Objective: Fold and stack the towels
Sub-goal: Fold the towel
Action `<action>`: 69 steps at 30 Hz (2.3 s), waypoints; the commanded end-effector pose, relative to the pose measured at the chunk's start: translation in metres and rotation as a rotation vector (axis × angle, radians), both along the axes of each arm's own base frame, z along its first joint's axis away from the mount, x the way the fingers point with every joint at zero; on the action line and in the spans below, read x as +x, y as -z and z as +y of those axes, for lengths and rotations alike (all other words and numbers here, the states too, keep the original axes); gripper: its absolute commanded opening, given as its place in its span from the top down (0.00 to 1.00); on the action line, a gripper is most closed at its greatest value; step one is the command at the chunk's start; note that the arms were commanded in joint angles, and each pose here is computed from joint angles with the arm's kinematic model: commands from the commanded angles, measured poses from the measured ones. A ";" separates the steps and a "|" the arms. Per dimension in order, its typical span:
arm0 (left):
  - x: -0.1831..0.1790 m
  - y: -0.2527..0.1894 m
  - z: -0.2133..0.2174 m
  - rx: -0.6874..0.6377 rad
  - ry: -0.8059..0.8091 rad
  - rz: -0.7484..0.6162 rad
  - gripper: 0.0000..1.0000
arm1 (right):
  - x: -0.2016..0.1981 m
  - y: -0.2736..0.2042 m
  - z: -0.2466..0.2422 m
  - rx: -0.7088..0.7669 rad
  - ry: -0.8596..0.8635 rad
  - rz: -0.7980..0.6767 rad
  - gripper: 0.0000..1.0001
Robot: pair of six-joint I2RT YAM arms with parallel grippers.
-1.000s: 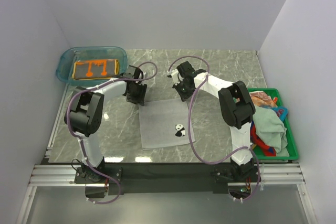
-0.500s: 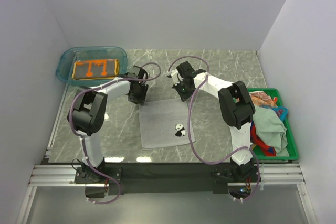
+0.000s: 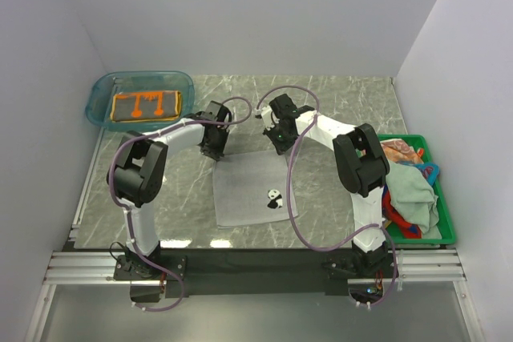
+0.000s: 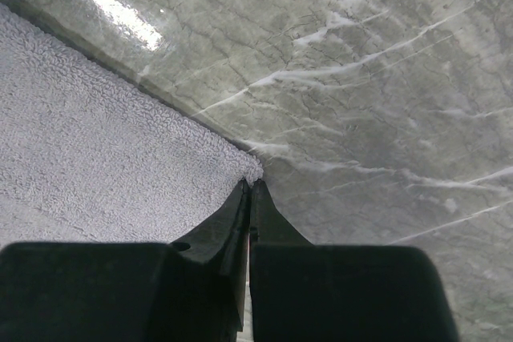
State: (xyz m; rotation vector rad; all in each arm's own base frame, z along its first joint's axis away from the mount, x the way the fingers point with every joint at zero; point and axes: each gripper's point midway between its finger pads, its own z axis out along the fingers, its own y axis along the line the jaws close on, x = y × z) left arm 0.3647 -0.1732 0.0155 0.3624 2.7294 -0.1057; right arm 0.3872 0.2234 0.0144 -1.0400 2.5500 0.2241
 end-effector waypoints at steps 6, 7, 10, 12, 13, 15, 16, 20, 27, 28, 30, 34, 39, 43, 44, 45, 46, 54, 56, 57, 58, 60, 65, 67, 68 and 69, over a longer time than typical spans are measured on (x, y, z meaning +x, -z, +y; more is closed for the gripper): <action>-0.007 0.023 0.025 0.097 -0.043 0.051 0.99 | -0.005 0.025 -0.022 -0.089 0.051 -0.014 1.00; -0.002 0.019 0.026 0.090 -0.058 0.034 0.99 | -0.004 0.022 -0.022 -0.079 0.057 -0.023 1.00; 0.024 -0.001 0.027 0.046 -0.099 -0.045 0.99 | 0.006 0.006 -0.023 -0.047 0.086 -0.082 1.00; 0.041 -0.011 0.028 0.030 -0.121 -0.087 0.99 | 0.018 -0.005 -0.030 -0.040 0.128 -0.130 1.00; 0.046 -0.011 0.029 0.032 -0.128 -0.094 0.99 | 0.023 -0.009 -0.033 -0.038 0.142 -0.147 1.00; 0.061 -0.018 0.027 0.016 -0.130 -0.128 0.99 | 0.035 -0.019 -0.040 -0.040 0.179 -0.200 1.00; 0.065 -0.017 0.026 0.017 -0.131 -0.132 0.99 | 0.039 -0.024 -0.042 -0.037 0.186 -0.219 1.00; 0.090 -0.028 0.023 0.002 -0.134 -0.199 0.99 | 0.060 -0.038 -0.051 -0.052 0.227 -0.307 1.00; 0.106 -0.052 0.020 -0.028 -0.123 -0.306 0.99 | 0.079 -0.064 -0.061 -0.095 0.256 -0.408 1.00; 0.109 -0.065 0.018 -0.046 -0.119 -0.341 0.99 | 0.077 -0.070 -0.061 -0.084 0.258 -0.418 1.00; 0.105 -0.069 0.019 -0.050 -0.106 -0.353 0.99 | 0.078 -0.078 -0.060 -0.063 0.261 -0.443 1.00; 0.100 -0.090 0.019 -0.073 -0.095 -0.407 0.99 | 0.070 -0.099 -0.062 -0.018 0.281 -0.498 1.00; 0.089 -0.097 0.017 -0.115 -0.084 -0.423 0.99 | 0.057 -0.112 -0.061 0.007 0.281 -0.539 1.00; 0.077 -0.112 0.011 -0.161 -0.089 -0.461 0.99 | 0.040 -0.108 -0.066 -0.013 0.295 -0.550 1.00; 0.070 -0.106 0.010 -0.164 -0.085 -0.451 0.99 | 0.039 -0.108 -0.066 -0.009 0.302 -0.561 1.00; 0.068 -0.107 0.008 -0.172 -0.086 -0.457 0.99 | 0.036 -0.108 -0.067 -0.009 0.306 -0.565 1.00; 0.062 -0.108 0.007 -0.182 -0.093 -0.456 0.99 | 0.030 -0.106 -0.069 -0.017 0.316 -0.567 1.00; 0.025 -0.090 -0.006 -0.191 -0.125 -0.436 0.99 | 0.002 -0.101 -0.068 0.000 0.359 -0.599 1.00; 0.014 -0.085 -0.006 -0.196 -0.146 -0.424 0.99 | -0.006 -0.098 -0.069 -0.004 0.368 -0.594 1.00; 0.011 -0.083 -0.004 -0.193 -0.157 -0.424 0.99 | -0.009 -0.096 -0.071 -0.013 0.375 -0.594 1.00; 0.009 -0.086 0.000 -0.187 -0.179 -0.437 0.99 | -0.014 -0.092 -0.073 -0.012 0.381 -0.586 1.00; 0.000 -0.079 0.005 -0.187 -0.214 -0.424 0.99 | -0.019 -0.092 -0.074 -0.014 0.389 -0.592 1.00; -0.015 -0.069 0.014 -0.182 -0.284 -0.397 0.99 | -0.034 -0.093 -0.075 -0.002 0.410 -0.617 1.00; -0.021 -0.067 0.014 -0.189 -0.296 -0.384 0.99 | -0.038 -0.095 -0.076 -0.009 0.422 -0.629 1.00; -0.024 -0.067 0.012 -0.192 -0.298 -0.382 0.99 | -0.042 -0.093 -0.077 -0.014 0.423 -0.620 1.00; -0.026 -0.066 0.013 -0.192 -0.303 -0.379 0.99 | -0.044 -0.094 -0.076 -0.014 0.426 -0.621 1.00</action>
